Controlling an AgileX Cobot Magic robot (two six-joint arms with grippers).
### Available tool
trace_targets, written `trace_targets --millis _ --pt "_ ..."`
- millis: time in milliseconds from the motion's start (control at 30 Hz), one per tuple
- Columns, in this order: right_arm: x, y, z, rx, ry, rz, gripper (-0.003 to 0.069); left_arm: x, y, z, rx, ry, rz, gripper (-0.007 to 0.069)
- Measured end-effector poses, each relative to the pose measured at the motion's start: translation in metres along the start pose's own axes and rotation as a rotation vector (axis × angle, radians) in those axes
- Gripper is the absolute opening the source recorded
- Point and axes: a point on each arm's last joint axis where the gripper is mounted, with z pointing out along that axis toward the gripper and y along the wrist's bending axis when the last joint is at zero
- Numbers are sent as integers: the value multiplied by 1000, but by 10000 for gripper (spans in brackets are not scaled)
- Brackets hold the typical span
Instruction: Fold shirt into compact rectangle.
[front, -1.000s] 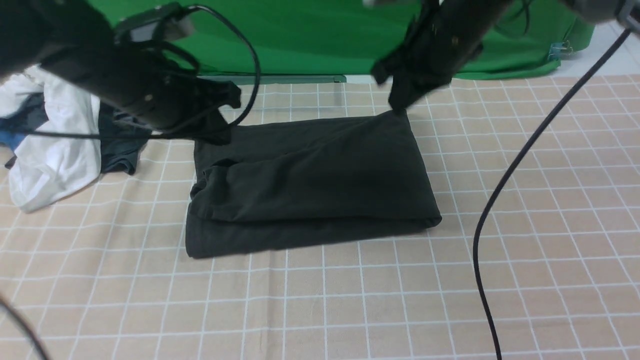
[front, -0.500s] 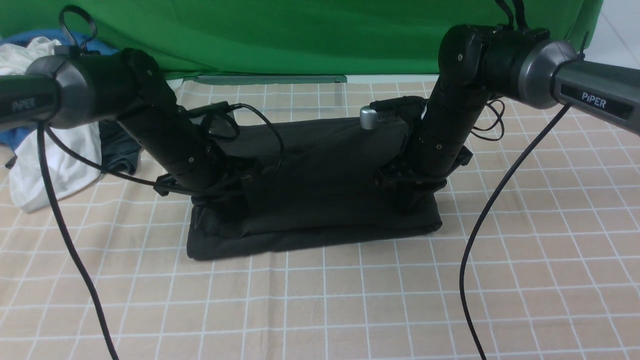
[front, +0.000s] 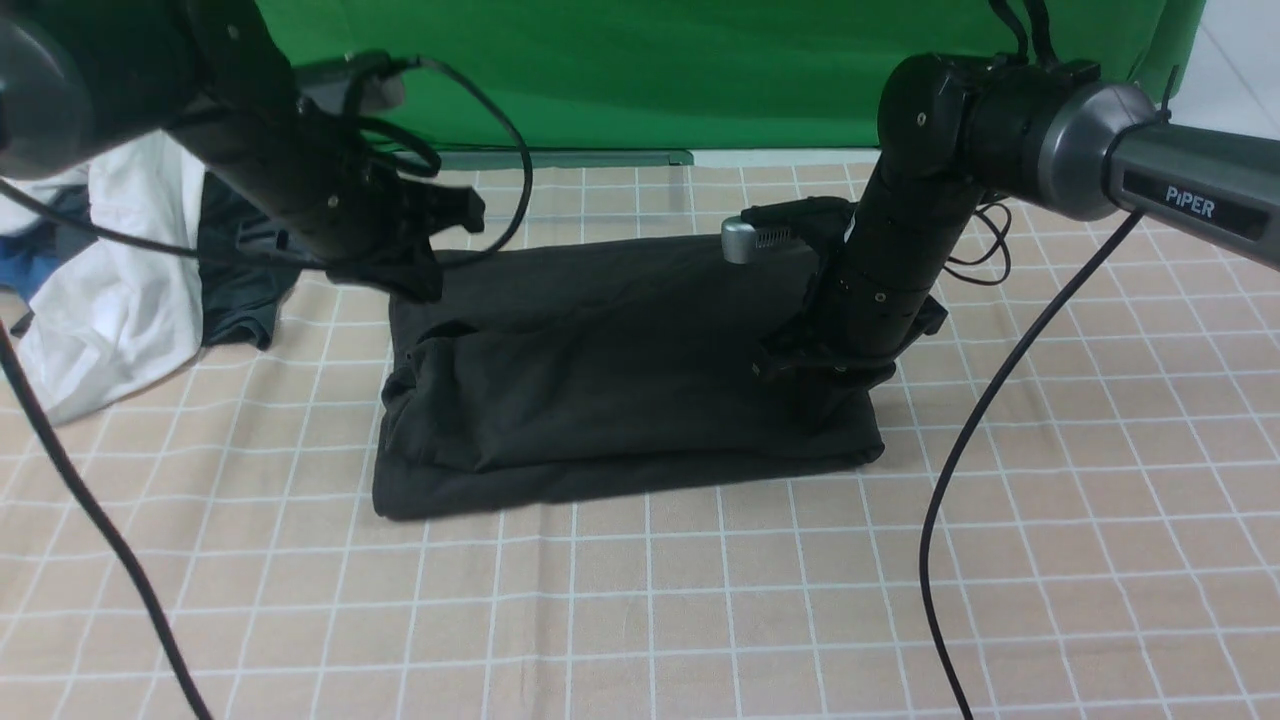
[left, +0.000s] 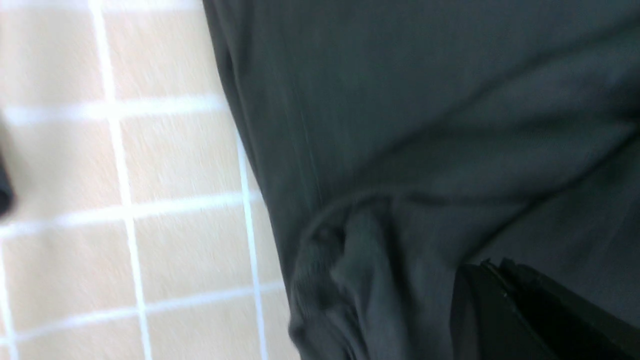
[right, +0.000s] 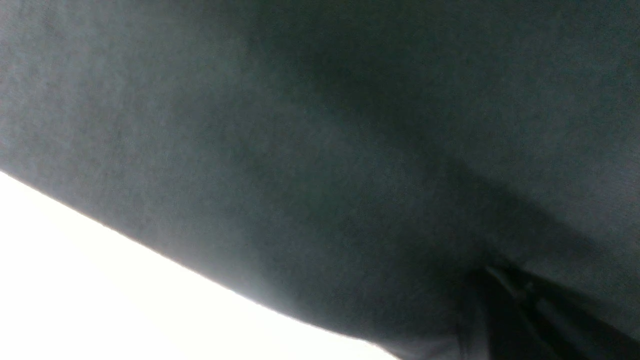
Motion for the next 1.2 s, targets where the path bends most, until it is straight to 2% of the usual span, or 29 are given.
trace_targets --millis 67,200,400,500,567,667,733,833,900,967,1200 --pt "0 0 0 0 1 1 38 -1 2 6 -12 14 8 25" --pt "0 0 0 -1 1 1 39 4 7 20 -38 79 22 85" --pt "0 0 0 -1 1 1 41 9 16 42 -82 139 47 321" --pt "0 0 0 -1 0 1 41 9 17 49 -79 142 41 391" --pt "0 0 0 -1 0 1 41 10 18 54 -76 149 38 405" --pt "0 0 0 -2 0 0 41 10 20 61 -74 154 53 388" --pt "0 0 0 -2 0 0 42 11 20 63 -68 157 68 335" --pt "0 0 0 -1 -1 0 43 11 19 64 -56 157 98 211" --pt "0 0 0 -1 -1 0 43 10 17 63 -40 154 122 101" --pt "0 0 0 -1 -1 0 43 9 17 62 -33 153 135 48" --pt "0 0 0 -1 -1 0 45 -1 11 42 -25 118 171 36"
